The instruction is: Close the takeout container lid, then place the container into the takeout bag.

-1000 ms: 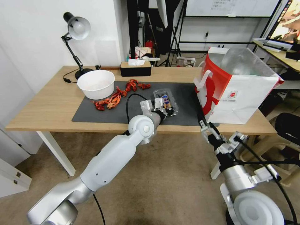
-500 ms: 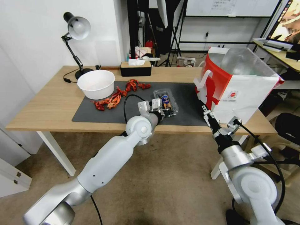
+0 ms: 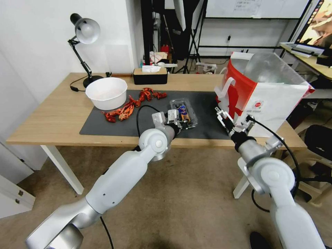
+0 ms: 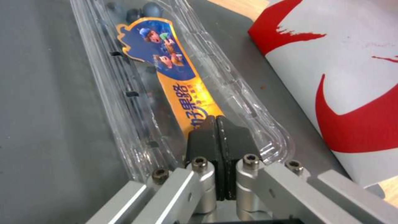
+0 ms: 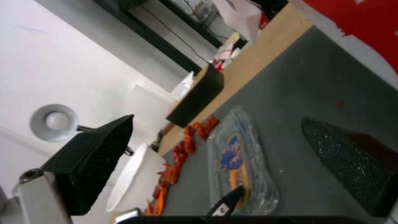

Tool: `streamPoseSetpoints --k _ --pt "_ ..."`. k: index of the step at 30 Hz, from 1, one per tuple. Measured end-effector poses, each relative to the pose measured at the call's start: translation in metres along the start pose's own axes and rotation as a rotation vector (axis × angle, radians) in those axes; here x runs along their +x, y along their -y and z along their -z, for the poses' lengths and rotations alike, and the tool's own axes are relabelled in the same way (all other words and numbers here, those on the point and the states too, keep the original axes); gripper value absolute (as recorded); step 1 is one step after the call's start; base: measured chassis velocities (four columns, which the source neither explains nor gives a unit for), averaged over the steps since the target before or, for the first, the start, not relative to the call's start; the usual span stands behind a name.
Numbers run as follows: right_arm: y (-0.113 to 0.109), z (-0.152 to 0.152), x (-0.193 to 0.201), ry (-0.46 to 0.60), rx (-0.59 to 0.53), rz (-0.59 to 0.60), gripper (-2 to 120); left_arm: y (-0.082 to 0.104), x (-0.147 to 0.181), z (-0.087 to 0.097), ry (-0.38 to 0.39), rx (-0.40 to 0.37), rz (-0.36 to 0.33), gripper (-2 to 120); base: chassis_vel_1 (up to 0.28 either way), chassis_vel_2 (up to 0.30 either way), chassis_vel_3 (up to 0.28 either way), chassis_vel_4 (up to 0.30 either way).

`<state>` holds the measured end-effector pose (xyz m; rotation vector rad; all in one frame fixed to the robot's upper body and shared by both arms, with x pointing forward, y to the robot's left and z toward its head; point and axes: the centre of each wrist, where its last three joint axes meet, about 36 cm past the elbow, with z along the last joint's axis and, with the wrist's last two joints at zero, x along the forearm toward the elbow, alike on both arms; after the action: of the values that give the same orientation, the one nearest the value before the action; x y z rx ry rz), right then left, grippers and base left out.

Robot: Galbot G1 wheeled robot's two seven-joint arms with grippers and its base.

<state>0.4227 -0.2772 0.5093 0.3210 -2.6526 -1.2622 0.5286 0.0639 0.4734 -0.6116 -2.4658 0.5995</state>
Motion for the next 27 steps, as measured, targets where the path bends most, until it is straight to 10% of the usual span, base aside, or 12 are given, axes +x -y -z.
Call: streamPoseSetpoints --k 27 --pt "-0.032 0.037 -0.092 -0.217 0.199 -0.053 100 -0.01 0.002 0.004 0.013 0.015 0.017 0 0.0 0.0 0.0 0.0"
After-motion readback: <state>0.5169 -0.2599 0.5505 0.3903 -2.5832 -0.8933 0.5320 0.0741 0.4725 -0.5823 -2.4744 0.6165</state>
